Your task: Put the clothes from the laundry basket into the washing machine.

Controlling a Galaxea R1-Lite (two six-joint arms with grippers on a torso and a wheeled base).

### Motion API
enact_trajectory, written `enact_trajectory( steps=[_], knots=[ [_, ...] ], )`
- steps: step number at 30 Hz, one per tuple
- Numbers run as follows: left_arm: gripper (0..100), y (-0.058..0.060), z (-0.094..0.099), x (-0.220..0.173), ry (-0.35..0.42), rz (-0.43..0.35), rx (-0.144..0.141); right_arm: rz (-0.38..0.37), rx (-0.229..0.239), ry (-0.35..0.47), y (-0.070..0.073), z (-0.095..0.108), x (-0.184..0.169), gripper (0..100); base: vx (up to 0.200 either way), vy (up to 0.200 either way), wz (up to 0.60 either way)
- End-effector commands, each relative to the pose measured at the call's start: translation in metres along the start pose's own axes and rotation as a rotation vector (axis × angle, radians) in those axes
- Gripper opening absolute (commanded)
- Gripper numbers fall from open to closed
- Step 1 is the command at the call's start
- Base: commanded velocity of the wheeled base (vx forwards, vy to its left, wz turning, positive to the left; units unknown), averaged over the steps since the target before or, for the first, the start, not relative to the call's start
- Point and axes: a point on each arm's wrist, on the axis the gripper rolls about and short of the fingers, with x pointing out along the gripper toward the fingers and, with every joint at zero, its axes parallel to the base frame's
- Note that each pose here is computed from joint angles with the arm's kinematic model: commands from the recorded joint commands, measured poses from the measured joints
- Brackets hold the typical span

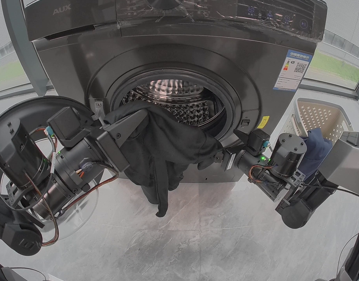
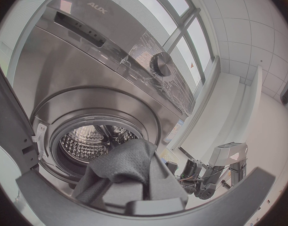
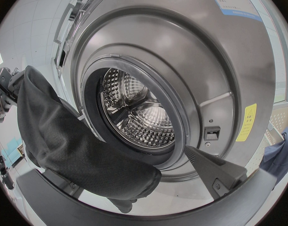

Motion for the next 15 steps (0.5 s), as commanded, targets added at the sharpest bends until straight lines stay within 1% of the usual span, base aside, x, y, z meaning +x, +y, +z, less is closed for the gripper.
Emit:
enact_trajectory(
  steps=[1,5,8,11,15],
  knots=[
    [0,-0.001,0.002,-0.001,-0.006,-0.004,0.0,0.019,0.002,-0.001,0.006,0.001,-0.002,100,0.0,0.0,0.0],
    [0,-0.001,0.002,0.0,-0.007,-0.004,0.0,0.069,0.01,0.006,0.019,-0.003,-0.003,100,0.0,0.0,0.0],
    [0,-0.001,0.004,0.001,-0.015,-0.005,0.001,0.088,0.011,0.041,0.026,-0.018,-0.001,100,0.0,0.0,0.0],
    [0,-0.001,0.005,0.003,-0.018,-0.005,0.002,0.094,0.012,0.057,0.028,-0.024,-0.001,100,0.0,0.0,0.0],
    [0,-0.001,0.006,0.005,-0.021,-0.006,0.002,0.103,0.002,0.131,0.031,-0.04,-0.013,100,0.0,0.0,0.0]
  ],
)
